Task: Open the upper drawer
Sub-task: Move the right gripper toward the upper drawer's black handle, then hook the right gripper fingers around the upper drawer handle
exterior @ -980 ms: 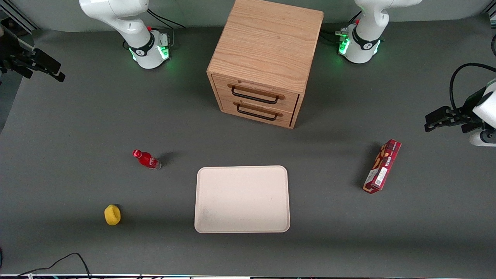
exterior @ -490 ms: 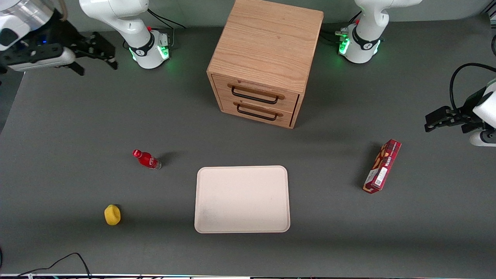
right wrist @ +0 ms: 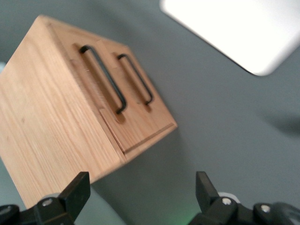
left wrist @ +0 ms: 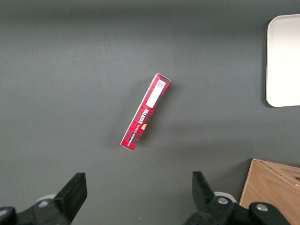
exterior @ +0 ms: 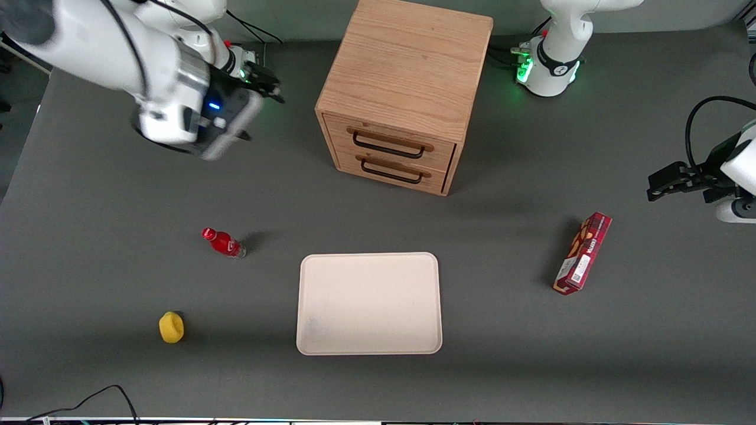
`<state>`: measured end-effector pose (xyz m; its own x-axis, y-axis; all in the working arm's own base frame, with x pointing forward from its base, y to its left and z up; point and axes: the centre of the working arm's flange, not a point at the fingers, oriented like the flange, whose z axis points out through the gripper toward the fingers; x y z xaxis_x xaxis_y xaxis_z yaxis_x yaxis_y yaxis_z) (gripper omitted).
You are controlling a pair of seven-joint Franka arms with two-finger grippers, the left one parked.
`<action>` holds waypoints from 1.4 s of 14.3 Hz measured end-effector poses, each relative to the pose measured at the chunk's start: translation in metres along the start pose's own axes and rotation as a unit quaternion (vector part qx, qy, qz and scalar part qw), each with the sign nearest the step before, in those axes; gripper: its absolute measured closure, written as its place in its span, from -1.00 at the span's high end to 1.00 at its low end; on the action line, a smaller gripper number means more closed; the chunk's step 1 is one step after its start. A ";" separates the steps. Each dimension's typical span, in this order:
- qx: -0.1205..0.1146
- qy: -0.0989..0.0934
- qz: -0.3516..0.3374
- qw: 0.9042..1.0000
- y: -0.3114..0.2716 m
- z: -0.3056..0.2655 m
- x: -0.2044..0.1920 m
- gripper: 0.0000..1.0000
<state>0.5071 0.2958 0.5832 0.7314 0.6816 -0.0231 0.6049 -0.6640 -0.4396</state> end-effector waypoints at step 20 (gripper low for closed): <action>0.097 0.000 -0.149 0.984 -0.014 0.230 0.121 1.00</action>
<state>0.5142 0.4581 0.3803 0.5299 0.8376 0.1330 0.7211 -0.3624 -0.5905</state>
